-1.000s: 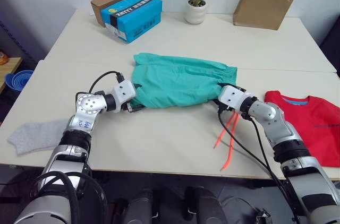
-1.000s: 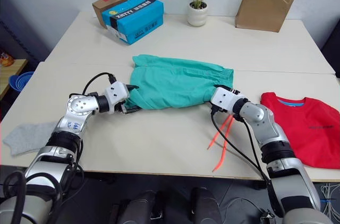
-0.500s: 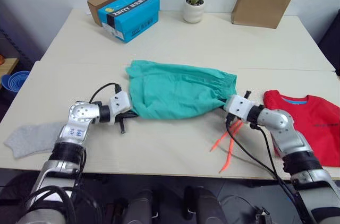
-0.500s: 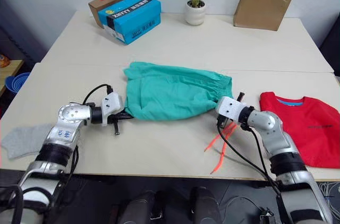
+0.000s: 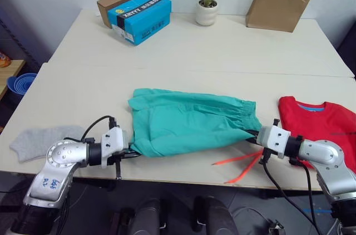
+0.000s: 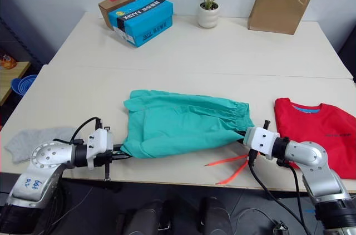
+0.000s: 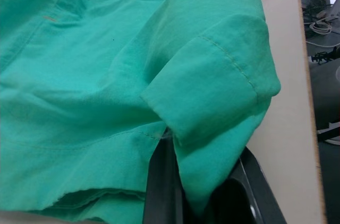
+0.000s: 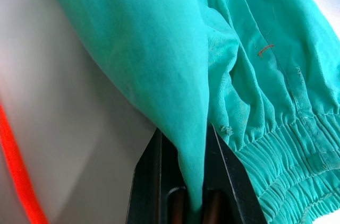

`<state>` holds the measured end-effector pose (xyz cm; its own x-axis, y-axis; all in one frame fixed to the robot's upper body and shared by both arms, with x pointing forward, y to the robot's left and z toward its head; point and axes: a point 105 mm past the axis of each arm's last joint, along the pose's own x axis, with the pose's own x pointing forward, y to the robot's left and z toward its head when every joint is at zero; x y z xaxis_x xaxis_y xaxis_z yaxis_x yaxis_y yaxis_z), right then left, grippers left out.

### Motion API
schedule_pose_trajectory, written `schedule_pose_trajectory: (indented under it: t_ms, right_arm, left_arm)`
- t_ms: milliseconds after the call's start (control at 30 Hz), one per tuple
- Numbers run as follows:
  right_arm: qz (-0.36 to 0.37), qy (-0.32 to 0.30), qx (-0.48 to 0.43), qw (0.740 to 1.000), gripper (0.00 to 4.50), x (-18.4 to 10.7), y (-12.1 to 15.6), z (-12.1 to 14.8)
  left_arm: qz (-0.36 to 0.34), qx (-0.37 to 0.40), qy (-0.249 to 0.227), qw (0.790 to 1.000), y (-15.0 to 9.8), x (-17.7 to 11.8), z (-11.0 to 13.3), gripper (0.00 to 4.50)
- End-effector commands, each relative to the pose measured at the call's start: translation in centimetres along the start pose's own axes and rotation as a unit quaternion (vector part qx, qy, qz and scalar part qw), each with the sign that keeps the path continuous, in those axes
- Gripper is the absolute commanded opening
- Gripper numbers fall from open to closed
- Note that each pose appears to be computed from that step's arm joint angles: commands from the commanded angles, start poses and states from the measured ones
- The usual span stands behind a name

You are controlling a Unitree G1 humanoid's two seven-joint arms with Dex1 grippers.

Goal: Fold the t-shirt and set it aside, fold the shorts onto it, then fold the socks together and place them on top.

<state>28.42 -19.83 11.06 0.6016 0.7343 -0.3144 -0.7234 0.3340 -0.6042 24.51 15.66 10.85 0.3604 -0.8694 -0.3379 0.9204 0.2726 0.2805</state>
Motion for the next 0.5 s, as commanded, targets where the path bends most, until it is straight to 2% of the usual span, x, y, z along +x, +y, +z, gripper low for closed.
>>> schedule_pose_trajectory:
  t_ms: [33, 100, 200, 233, 300, 400, 467, 500]
  right_arm:
    - [-0.020, -0.004, 0.000, 1.000, 0.00, -0.7, -0.5, -0.2]
    - [-0.023, -0.009, 0.014, 1.000, 0.00, -0.7, -0.4, -0.4]
    - [0.000, -0.013, 0.037, 0.999, 0.64, -0.8, 0.4, -0.7]
    - [0.006, -0.012, 0.038, 0.999, 0.98, -0.9, 0.7, -0.7]
    - [0.035, -0.011, 0.054, 0.998, 1.69, -1.9, 1.9, -0.7]
    - [0.068, 0.007, 0.077, 0.995, 2.68, -4.1, 2.9, -0.9]
    - [0.067, 0.008, 0.118, 0.991, 2.74, -5.3, 2.7, -0.5]
    - [0.066, 0.004, 0.145, 0.987, 2.74, -6.0, 2.6, -0.1]
  left_arm:
    - [0.015, -0.008, -0.036, 0.999, 0.0, -0.1, 1.0, 0.07]
    - [0.008, -0.020, -0.046, 0.999, -0.1, -0.2, 0.9, 0.07]
    - [-0.001, -0.041, -0.048, 0.998, -0.4, -0.7, 0.7, 0.68]
    - [0.003, -0.046, -0.050, 0.998, -0.3, -0.8, 0.7, 0.98]
    - [-0.018, -0.169, -0.041, 0.985, -1.4, -1.9, 0.3, 1.64]
    - [0.006, -0.205, -0.046, 0.978, -0.8, -3.5, 0.6, 2.53]
    - [-0.002, -0.224, -0.029, 0.974, -0.7, -4.7, 0.5, 3.11]
    - [-0.004, -0.233, -0.025, 0.972, -0.6, -5.4, 0.7, 3.11]
